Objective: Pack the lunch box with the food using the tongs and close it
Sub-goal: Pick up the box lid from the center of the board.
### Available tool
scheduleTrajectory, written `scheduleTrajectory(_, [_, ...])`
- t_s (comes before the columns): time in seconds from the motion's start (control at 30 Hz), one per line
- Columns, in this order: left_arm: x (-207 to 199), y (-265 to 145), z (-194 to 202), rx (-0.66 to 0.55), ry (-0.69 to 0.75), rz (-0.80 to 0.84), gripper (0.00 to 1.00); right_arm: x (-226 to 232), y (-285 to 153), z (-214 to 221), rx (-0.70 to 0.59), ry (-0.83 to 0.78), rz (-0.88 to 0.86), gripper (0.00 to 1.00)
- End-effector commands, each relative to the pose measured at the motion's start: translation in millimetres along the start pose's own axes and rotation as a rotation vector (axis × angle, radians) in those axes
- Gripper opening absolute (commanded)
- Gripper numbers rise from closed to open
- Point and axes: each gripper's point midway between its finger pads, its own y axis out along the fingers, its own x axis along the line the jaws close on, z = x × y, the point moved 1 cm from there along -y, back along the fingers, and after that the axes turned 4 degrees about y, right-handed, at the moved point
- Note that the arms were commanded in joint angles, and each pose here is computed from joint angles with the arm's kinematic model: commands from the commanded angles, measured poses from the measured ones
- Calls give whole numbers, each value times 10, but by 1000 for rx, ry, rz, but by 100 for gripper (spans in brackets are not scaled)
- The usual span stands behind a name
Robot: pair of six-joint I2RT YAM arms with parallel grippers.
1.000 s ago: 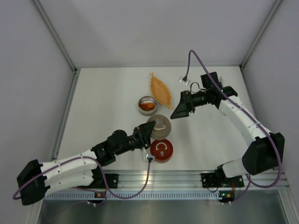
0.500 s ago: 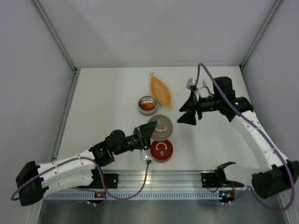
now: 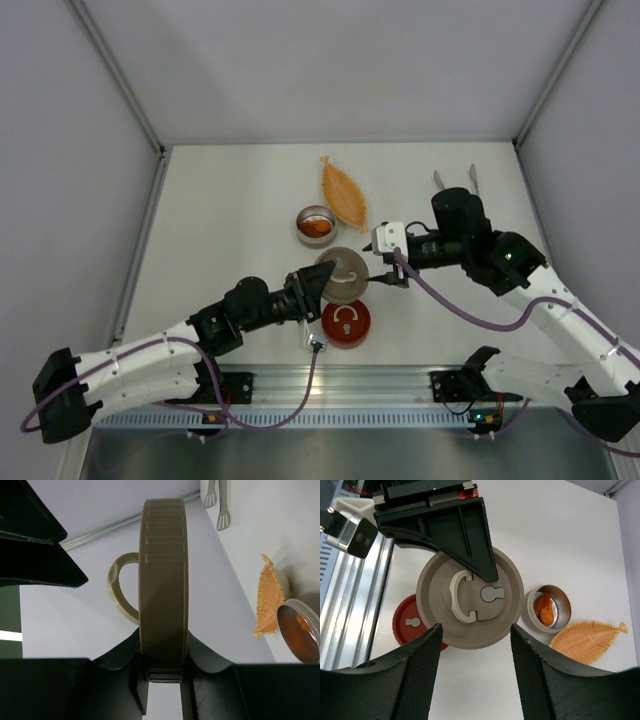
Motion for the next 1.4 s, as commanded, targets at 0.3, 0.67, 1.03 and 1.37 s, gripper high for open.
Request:
scheduleTrajectory(0.3, [300, -46, 21, -24, -19, -70, 0, 70, 334, -35, 88, -181, -96, 46])
scheduleTrajectory(0.67, [326, -93, 12, -27, -37, -84, 0, 11, 460, 125, 128, -205, -91, 38])
scheduleTrajectory(1.03, [314, -93, -11, -38, -35, -80, 0, 64, 571, 9, 103, -174, -136, 32])
scheduleTrajectory(1.37, [350, -110, 50, -13, -72, -88, 0, 75, 694, 2, 119, -147, -140, 1])
